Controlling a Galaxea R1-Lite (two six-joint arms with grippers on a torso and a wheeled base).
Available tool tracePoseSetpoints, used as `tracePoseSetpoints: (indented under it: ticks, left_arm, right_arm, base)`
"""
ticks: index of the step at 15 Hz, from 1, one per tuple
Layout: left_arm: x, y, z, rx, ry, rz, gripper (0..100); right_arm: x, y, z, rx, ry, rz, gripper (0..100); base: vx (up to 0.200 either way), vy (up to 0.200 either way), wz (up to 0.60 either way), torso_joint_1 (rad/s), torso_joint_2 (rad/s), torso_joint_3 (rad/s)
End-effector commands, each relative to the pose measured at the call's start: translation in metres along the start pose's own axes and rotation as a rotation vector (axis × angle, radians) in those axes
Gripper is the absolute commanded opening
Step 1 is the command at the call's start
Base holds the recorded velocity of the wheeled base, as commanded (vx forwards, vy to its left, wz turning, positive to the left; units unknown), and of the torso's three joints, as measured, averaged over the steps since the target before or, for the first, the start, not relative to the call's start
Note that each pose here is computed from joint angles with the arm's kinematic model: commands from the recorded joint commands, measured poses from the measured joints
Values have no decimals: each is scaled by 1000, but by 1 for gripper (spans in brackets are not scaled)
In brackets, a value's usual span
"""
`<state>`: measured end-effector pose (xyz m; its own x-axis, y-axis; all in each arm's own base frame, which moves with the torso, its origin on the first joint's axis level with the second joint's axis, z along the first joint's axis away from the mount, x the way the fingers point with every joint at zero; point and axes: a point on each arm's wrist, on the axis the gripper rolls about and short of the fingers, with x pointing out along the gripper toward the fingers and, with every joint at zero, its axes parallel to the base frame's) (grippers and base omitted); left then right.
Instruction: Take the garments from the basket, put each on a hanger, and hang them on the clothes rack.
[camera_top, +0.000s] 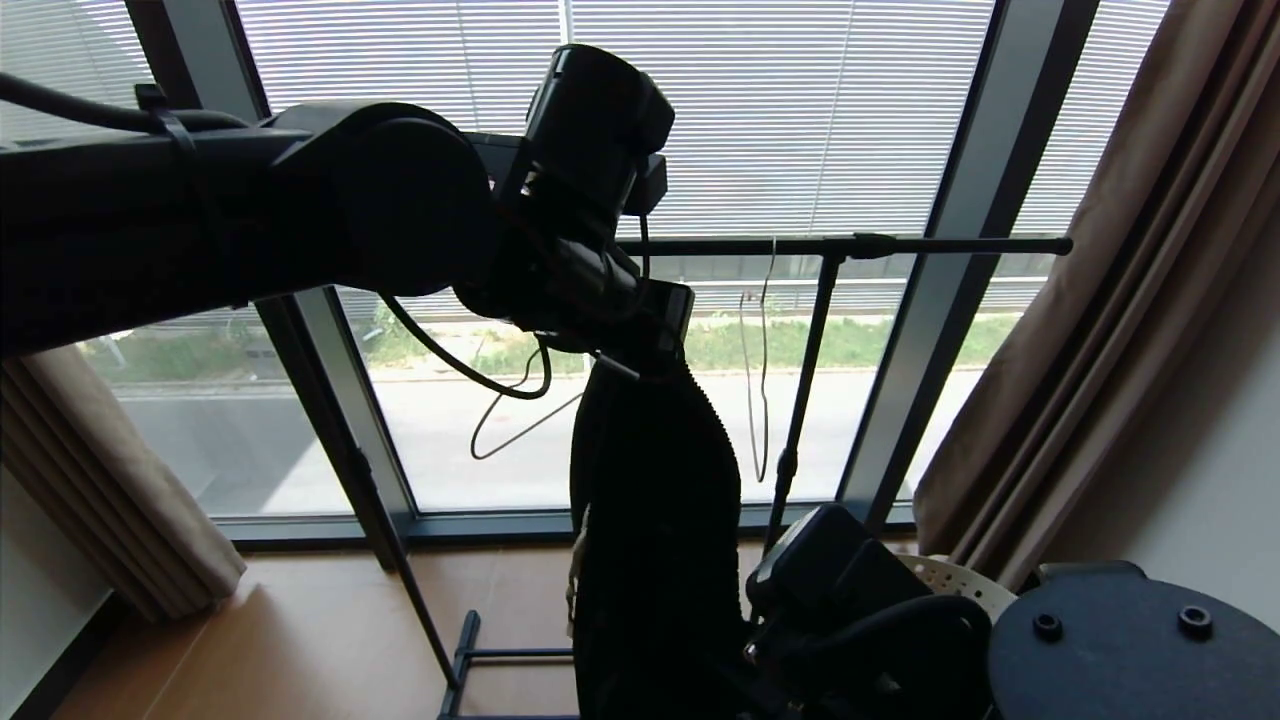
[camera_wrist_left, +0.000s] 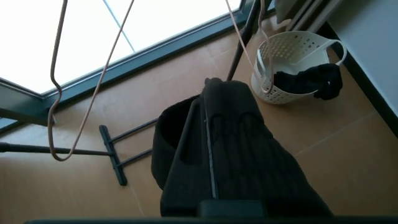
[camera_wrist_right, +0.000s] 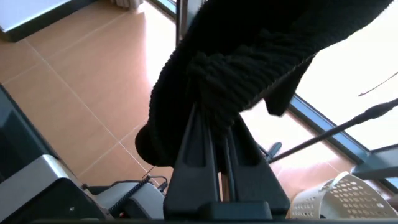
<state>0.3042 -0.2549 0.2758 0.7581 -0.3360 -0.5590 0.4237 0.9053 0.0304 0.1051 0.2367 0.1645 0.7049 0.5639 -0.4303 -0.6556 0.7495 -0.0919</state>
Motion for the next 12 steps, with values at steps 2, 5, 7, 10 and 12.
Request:
tracePoseSetpoints:
  ticks: [2, 5, 7, 10, 12]
  left_arm:
    - [-25, 8, 0, -8, -16, 1, 0]
    - [-67, 31, -33, 0, 57, 30, 0]
    - [-80, 35, -44, 4, 74, 32, 0]
    - [-108, 43, -81, 26, 130, 31, 0]
    - [-115, 42, -101, 42, 151, 18, 0]
  right_arm:
    - [-12, -23, -5, 30, -7, -59, 0]
    - [-8, -74, -8, 116, 8, -258, 0]
    - [-1, -85, 2, 129, -6, -301, 0]
    - [33, -110, 40, 178, -59, -396, 0]
    - [50, -113, 63, 185, -69, -402, 0]
  base:
    - [0, 0, 0, 0, 0, 0]
    - [0, 0, 0, 0, 0, 0]
    - [0, 0, 0, 0, 0, 0]
    - [0, 0, 0, 0, 0, 0]
    - [0, 0, 0, 0, 0, 0]
